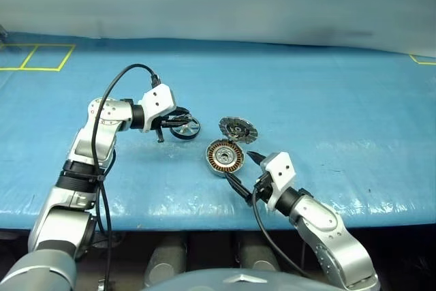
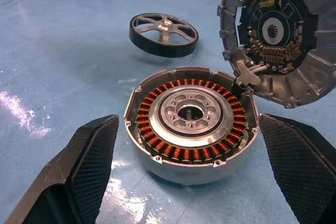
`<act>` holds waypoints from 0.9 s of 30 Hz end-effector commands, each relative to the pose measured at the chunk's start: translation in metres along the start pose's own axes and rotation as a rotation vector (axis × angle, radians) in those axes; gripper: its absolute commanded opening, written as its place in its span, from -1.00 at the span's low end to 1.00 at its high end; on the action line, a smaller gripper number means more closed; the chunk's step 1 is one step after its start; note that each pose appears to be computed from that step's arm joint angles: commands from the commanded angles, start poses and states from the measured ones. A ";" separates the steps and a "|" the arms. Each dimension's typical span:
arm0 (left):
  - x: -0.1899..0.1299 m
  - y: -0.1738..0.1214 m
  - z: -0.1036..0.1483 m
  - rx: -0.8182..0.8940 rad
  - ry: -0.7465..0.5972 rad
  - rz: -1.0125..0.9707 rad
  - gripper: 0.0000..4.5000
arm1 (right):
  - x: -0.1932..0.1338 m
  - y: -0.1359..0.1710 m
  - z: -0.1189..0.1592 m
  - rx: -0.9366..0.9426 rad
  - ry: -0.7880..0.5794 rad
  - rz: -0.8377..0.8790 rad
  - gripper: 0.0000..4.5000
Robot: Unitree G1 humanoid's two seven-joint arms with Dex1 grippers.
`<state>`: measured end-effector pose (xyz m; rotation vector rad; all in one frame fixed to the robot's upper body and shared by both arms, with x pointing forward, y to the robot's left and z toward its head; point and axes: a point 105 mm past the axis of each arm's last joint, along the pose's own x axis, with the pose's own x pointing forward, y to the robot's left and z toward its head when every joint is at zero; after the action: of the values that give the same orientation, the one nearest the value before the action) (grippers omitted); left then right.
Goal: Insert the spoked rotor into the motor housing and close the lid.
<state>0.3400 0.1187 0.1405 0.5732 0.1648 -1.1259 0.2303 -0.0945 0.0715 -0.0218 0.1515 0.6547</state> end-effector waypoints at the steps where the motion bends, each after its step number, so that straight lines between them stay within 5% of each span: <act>1: -0.002 -0.009 0.022 0.034 -0.064 -0.032 -0.69 | -0.009 -0.009 -0.004 -0.011 -0.050 -0.058 1.00; 13: 0.018 -0.043 0.030 0.063 -0.056 -0.283 -0.69 | -0.024 -0.011 -0.036 0.014 -0.015 -0.180 1.00; 27: 0.057 -0.057 0.022 0.184 0.012 -0.434 -0.69 | -0.010 0.002 -0.027 -0.046 -0.080 -0.113 1.00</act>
<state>0.3087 0.0499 0.1072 0.6924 0.2512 -1.5576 0.2178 -0.1050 0.0384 -0.0459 0.0995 0.5258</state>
